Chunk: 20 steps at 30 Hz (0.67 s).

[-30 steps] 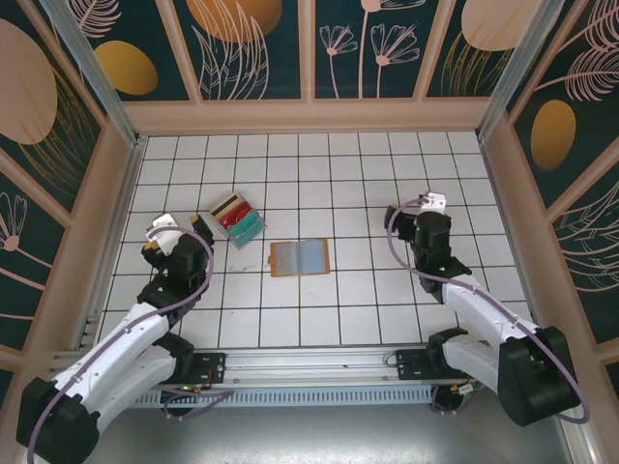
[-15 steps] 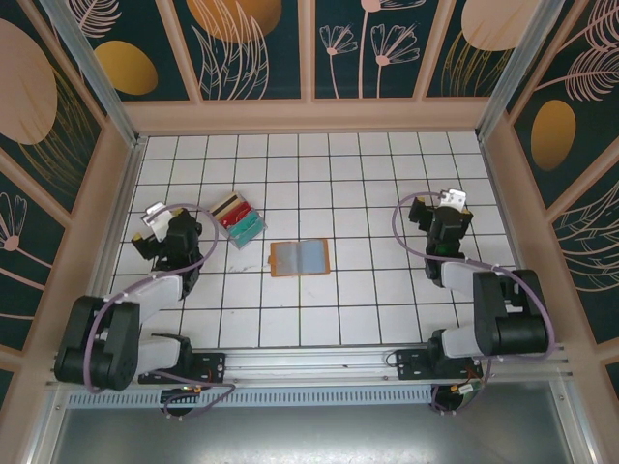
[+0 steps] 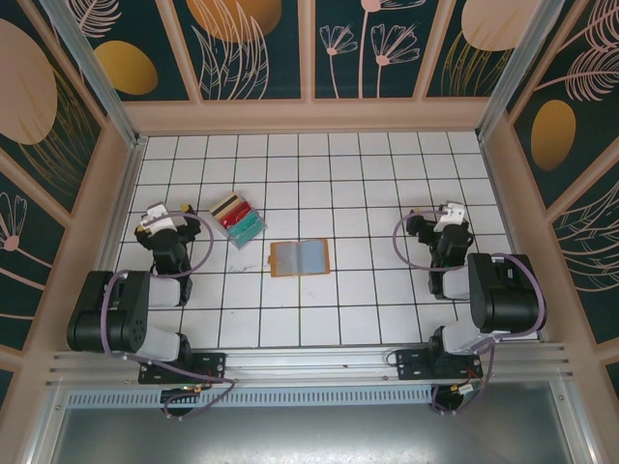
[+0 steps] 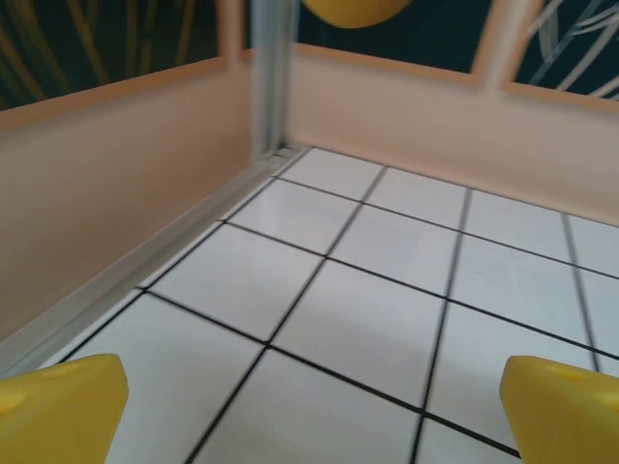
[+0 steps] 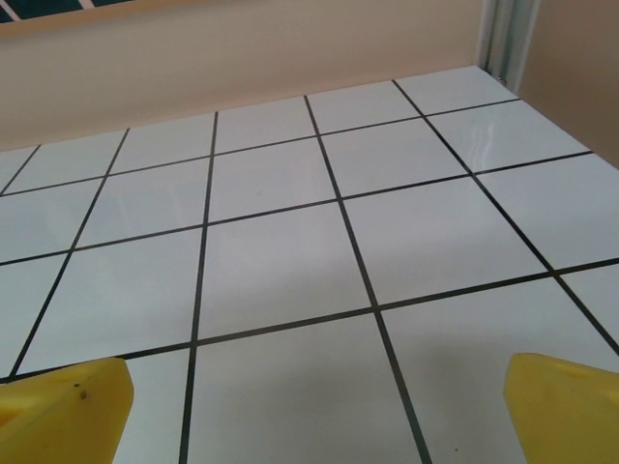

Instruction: Take the credit cards out of the card holder

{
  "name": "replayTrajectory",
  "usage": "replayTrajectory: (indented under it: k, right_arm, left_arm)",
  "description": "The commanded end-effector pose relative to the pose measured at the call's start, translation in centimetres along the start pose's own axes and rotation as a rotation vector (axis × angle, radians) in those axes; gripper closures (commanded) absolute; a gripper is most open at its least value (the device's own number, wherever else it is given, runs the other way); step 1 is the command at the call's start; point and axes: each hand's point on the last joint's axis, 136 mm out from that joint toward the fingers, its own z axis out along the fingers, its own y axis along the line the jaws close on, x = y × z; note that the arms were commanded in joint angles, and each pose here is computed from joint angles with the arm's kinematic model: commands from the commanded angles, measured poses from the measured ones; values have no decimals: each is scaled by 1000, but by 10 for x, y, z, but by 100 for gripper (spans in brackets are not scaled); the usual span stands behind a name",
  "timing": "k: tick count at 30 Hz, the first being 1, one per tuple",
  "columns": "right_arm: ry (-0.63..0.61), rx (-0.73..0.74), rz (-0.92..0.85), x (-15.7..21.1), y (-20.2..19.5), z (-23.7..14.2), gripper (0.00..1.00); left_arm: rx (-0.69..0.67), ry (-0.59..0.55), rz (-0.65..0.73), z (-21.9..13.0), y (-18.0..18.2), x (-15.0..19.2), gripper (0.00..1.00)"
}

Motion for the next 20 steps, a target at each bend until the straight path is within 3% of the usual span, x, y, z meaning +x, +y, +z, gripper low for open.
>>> replayTrajectory:
  k: [1,20]
  right_arm:
    - [-89,-54,-11,-20,8,-2,1]
    - [-84,-99,-25,-20,15,-3,1]
  left_arm:
    - [144,-54,36,-2,-24,-8,1]
    - [249,-28,87,-3,-43,-3,1]
